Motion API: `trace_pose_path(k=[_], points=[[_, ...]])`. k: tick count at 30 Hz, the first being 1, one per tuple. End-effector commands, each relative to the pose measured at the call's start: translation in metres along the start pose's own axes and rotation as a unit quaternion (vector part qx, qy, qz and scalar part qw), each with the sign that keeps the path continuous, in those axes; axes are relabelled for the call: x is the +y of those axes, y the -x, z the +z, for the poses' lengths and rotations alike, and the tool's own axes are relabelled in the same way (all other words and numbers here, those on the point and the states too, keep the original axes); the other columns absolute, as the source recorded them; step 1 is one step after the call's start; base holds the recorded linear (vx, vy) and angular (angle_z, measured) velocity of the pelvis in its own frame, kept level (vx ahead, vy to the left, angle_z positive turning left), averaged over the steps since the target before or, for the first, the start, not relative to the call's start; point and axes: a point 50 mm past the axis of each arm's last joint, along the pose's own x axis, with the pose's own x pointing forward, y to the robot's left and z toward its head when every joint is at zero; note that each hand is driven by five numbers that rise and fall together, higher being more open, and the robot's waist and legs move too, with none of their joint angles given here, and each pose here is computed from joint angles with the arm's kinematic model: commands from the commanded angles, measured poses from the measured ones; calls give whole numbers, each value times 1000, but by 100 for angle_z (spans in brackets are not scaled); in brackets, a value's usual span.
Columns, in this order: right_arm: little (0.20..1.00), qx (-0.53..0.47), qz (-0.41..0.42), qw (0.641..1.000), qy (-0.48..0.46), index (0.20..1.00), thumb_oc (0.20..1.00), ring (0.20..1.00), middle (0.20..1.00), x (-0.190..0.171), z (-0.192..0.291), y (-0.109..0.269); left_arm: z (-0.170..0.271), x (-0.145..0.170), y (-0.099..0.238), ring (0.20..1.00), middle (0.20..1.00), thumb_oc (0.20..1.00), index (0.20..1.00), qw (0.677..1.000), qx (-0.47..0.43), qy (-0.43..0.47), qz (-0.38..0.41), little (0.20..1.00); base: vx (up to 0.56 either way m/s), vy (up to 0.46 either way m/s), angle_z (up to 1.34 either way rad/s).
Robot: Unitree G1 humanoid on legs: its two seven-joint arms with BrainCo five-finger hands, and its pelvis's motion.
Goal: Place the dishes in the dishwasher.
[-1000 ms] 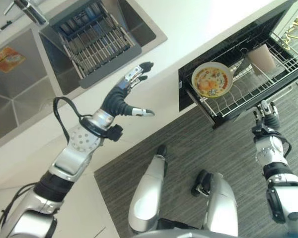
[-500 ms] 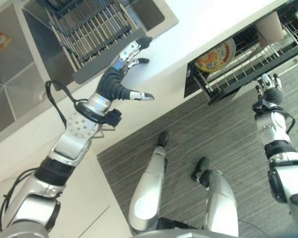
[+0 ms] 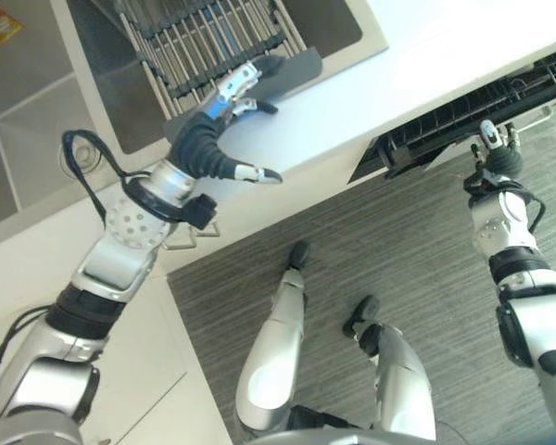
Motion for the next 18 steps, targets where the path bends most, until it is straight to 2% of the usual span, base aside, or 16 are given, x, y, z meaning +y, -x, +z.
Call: trace_pose_path(k=[1,11,18], points=[[1000,-121,125,985,5,1000,1000,1000,1000,64,60,-10,12,12,2,1000,1000,1000,1000,999,-30,-5,13,1000,58,-46,9],[1000,-154,130,979,3,1000,1000,1000,1000,74,78,-10,23,23,14,1000,1000,1000,1000,999,-42,-18,-16,1000,91,-80,9],[1000,-116,107,987,-7,1000,1000,1000,1000,62,45,-4,63,42,12,1000,1000,1000,1000,982,-179,-43,41,1000,101,-67,1]])
